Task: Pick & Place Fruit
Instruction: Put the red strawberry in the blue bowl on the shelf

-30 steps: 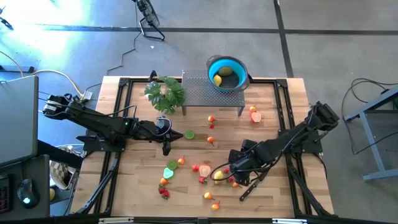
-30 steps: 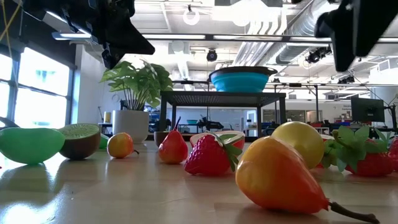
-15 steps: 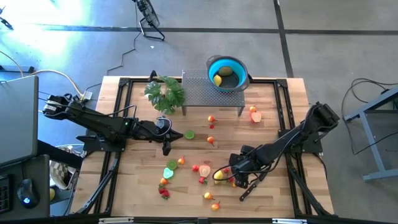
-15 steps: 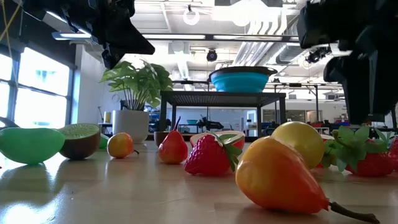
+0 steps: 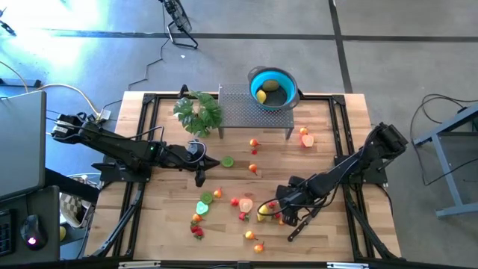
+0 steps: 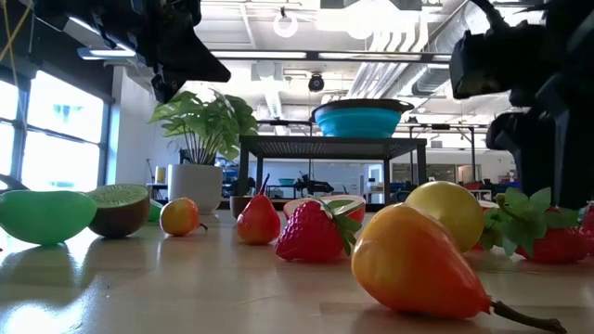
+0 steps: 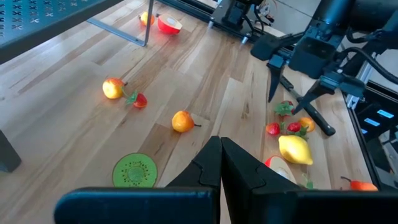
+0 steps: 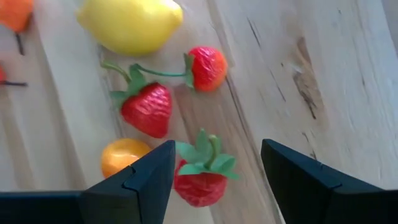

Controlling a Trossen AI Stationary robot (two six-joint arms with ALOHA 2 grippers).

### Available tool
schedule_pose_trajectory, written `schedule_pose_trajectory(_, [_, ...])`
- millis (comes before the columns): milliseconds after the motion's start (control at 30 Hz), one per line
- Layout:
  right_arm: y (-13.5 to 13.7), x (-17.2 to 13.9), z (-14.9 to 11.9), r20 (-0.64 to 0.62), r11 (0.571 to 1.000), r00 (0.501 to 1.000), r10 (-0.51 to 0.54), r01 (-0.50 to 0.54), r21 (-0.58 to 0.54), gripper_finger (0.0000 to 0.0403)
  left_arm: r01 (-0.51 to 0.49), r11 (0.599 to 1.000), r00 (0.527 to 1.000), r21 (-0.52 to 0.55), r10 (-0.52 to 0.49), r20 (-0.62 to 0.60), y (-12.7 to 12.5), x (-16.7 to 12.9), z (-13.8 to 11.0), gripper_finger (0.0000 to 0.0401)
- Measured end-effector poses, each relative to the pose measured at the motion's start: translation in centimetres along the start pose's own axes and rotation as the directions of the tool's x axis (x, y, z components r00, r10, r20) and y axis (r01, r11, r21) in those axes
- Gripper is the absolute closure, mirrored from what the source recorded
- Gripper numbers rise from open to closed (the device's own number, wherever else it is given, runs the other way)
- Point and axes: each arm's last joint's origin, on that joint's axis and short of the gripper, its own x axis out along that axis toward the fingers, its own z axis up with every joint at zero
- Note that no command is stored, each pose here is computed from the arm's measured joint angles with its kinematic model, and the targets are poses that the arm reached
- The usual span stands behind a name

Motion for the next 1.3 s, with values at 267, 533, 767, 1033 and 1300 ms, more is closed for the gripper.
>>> schedule_pose_trajectory(267, [-0.59, 0.88, -0.60, 0.021, 1.000, 1.000, 0.023, -0.024, 0.019, 0.0172, -0.003, 1.000, 1.000, 0.002, 0.003, -0.006, 0.03, 0.00, -0.06, 0.0401])
schedule_pose_trajectory(533, [-0.64, 0.91, -0.64, 0.021, 0.999, 1.000, 0.021, -0.022, 0.028, 0.0199, -0.009, 1.000, 1.000, 0.005, 0.009, -0.016, 0.09, 0.00, -0.16, 0.0401])
schedule_pose_trajectory(767, [-0.64, 0.91, -0.64, 0.020, 0.999, 1.000, 0.022, -0.023, 0.028, 0.0279, -0.009, 1.000, 1.000, 0.005, 0.009, -0.017, 0.09, 0.00, -0.17, 0.0401])
schedule_pose_trajectory(1033, [-0.62, 0.91, -0.65, 0.016, 0.999, 1.000, 0.026, -0.026, 0.036, 0.0363, -0.009, 1.000, 1.000, 0.005, 0.009, -0.017, 0.09, 0.00, -0.17, 0.0401])
schedule_pose_trajectory(1300, [-0.56, 0.91, -0.72, -0.008, 0.998, 0.999, 0.048, -0.047, 0.039, 0.0398, -0.009, 1.000, 1.000, 0.006, 0.009, -0.017, 0.08, 0.00, -0.17, 0.0401])
